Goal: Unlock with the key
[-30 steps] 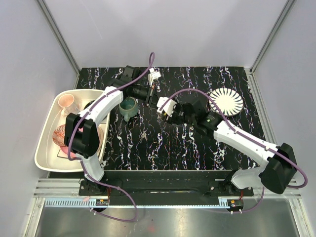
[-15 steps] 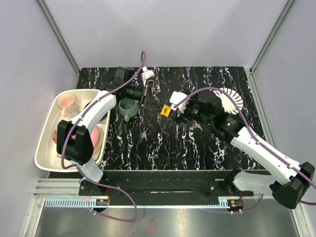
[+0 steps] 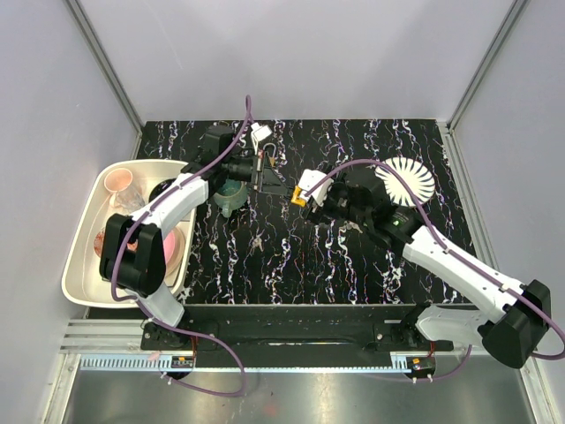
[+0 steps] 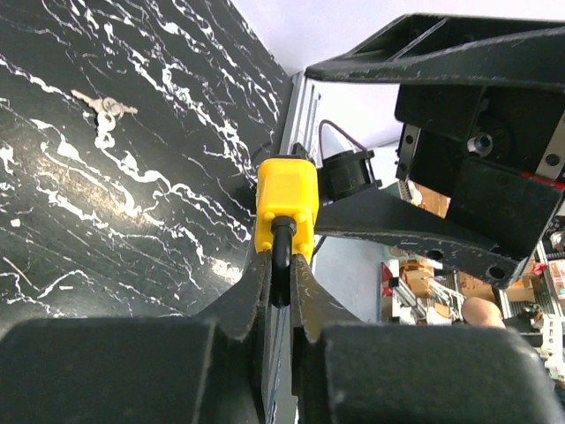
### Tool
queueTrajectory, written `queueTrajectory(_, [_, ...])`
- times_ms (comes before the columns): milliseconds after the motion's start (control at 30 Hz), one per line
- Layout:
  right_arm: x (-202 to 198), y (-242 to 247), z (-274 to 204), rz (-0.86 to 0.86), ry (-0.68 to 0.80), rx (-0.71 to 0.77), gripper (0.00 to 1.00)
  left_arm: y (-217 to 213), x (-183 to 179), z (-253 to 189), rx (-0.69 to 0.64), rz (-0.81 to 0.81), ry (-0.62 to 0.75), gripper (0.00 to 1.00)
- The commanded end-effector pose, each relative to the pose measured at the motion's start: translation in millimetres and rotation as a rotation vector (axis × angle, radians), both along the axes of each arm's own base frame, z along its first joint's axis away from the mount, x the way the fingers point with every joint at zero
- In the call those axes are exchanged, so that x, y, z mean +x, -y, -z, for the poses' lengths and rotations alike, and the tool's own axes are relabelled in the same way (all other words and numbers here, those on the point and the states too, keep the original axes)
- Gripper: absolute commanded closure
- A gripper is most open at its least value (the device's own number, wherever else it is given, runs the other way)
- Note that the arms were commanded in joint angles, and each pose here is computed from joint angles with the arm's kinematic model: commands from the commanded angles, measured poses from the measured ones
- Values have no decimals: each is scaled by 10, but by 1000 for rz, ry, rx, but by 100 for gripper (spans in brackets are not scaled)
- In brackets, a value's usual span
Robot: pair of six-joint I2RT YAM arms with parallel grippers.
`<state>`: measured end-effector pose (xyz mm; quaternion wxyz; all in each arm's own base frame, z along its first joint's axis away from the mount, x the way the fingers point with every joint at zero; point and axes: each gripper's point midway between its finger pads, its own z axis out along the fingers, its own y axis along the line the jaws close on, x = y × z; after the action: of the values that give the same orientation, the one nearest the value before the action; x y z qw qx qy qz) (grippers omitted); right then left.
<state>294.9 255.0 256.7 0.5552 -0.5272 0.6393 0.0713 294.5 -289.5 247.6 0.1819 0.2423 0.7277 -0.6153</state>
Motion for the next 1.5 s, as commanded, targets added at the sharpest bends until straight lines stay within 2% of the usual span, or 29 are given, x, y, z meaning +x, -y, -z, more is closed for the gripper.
queueTrajectory(0, [97, -43, -104, 9, 51, 36, 11, -4, -33, -337, -93, 43, 81, 100])
queueTrajectory(400, [293, 18, -164, 102, 125, 56, 11, -2, -27, -321, -92, 41, 75, 100])
queueTrajectory(733, [320, 69, -130, 113, 154, 22, 10, 2, -10, -299, -86, 39, 72, 100])
queueTrajectory(1467, [523, 226, -389, 259, 285, 90, 10, -3, 58, -187, -43, 10, 62, 100])
